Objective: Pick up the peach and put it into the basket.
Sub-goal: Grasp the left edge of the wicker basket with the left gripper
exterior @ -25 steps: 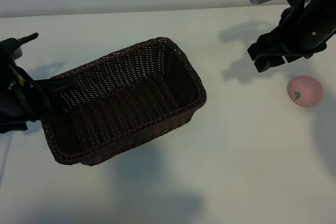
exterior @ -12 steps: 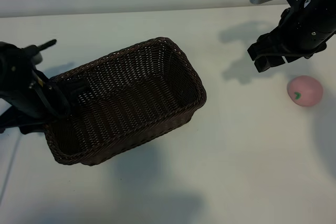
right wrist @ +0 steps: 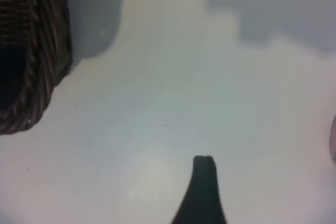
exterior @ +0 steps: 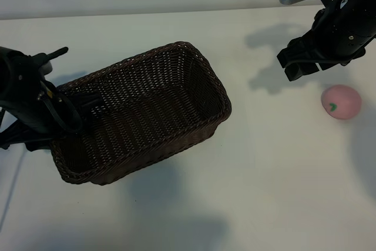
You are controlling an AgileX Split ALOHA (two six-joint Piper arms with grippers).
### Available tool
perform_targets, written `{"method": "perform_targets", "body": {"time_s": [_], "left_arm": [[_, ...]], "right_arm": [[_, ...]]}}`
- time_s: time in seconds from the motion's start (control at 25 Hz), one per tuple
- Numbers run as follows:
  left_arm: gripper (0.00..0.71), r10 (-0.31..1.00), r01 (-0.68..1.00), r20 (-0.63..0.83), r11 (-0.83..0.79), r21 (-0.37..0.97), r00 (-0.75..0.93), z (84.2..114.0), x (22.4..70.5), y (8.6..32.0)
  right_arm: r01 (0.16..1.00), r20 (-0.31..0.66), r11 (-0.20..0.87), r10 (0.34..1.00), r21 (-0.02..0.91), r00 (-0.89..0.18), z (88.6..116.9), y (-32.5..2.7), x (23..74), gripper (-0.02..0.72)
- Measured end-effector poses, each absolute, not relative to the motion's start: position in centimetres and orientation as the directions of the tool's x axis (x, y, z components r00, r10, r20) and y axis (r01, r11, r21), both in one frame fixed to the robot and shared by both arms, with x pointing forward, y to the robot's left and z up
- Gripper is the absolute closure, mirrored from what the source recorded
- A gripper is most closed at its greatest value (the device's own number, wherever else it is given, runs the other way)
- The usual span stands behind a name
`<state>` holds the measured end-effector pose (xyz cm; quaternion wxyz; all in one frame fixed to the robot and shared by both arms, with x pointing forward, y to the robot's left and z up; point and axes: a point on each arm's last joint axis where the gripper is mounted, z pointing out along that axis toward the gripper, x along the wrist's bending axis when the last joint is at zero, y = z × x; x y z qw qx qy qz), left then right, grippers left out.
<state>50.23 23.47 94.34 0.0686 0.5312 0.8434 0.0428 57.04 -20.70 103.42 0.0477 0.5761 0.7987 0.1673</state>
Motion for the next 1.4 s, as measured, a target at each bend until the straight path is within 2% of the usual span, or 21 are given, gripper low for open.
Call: {"method": "perform_targets", "body": {"time_s": [0.2, 0.88, 1.0, 1.32, 1.4], "left_arm": [[0.120, 0.907, 0.900, -0.045, 0.422, 0.112, -0.419, 92.9, 50.5, 23.4], [0.133, 0.910, 0.904, -0.037, 0.415, 0.102, -0.414, 91.8, 50.9, 23.3], [0.172, 0.912, 0.906, -0.036, 0.411, 0.102, -0.409, 91.8, 50.9, 23.3], [0.388, 0.913, 0.908, -0.032, 0.408, 0.098, -0.407, 91.8, 50.8, 23.3], [0.411, 0.912, 0.906, -0.037, 0.411, 0.100, -0.409, 91.8, 50.8, 23.2]], "right_arm": [[0.905, 0.117, 0.281, 0.936, 0.321, -0.332, 103.4, -20.7, 57.0, 0.107], [0.905, 0.117, 0.281, 0.936, 0.319, -0.332, 103.4, -20.7, 57.0, 0.107], [0.905, 0.117, 0.281, 0.936, 0.320, -0.332, 103.4, -20.7, 57.0, 0.107], [0.906, 0.117, 0.281, 0.936, 0.317, -0.332, 103.4, -20.7, 57.0, 0.107], [0.906, 0.117, 0.281, 0.936, 0.317, -0.332, 103.4, -20.7, 57.0, 0.107]]}}
